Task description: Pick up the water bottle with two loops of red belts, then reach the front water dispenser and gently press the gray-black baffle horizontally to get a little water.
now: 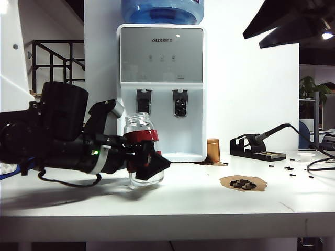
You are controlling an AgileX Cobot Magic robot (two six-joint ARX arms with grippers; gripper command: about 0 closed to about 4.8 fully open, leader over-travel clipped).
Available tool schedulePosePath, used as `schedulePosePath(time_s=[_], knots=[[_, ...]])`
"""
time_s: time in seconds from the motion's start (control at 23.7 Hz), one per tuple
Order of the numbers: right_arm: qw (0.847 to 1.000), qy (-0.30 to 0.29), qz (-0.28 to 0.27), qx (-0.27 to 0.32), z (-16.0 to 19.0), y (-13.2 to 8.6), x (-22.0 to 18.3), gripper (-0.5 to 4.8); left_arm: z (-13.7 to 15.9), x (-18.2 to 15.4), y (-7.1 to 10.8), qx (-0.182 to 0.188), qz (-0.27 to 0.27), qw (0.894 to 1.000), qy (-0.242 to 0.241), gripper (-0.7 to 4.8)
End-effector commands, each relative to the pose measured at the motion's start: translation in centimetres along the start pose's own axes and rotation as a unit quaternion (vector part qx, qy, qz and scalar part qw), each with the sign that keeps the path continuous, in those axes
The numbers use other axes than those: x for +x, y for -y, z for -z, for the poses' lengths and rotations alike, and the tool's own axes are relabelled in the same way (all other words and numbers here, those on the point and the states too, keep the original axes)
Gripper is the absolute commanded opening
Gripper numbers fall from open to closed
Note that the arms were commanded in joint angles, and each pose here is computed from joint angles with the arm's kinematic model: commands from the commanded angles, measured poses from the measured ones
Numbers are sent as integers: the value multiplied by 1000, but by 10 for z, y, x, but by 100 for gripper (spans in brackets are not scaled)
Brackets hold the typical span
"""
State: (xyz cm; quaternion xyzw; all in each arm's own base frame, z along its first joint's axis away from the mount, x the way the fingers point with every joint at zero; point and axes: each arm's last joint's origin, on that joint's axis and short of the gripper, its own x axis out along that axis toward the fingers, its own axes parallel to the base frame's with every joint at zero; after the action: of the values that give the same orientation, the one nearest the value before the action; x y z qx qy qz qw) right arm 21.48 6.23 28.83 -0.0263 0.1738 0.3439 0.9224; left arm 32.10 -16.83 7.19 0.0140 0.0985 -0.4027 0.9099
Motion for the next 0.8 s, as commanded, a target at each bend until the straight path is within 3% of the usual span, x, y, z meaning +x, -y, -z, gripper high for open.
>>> schedulePosePath(time_s=[0.04, 0.3, 0.63, 0.8], knots=[[1000, 11, 1, -6, -4, -1, -2, 257, 2, -4, 7, 3, 33, 999, 5, 479], [1000, 11, 1, -6, -4, -1, -2, 257, 5, -9, 17, 8, 43, 999, 11, 479], [1000, 12, 1, -7, -5, -1, -2, 257, 17, -23, 17, 15, 36, 999, -6, 479], [1000, 12, 1, -7, -5, -1, -2, 257, 23, -30, 20, 35, 37, 999, -14, 479]])
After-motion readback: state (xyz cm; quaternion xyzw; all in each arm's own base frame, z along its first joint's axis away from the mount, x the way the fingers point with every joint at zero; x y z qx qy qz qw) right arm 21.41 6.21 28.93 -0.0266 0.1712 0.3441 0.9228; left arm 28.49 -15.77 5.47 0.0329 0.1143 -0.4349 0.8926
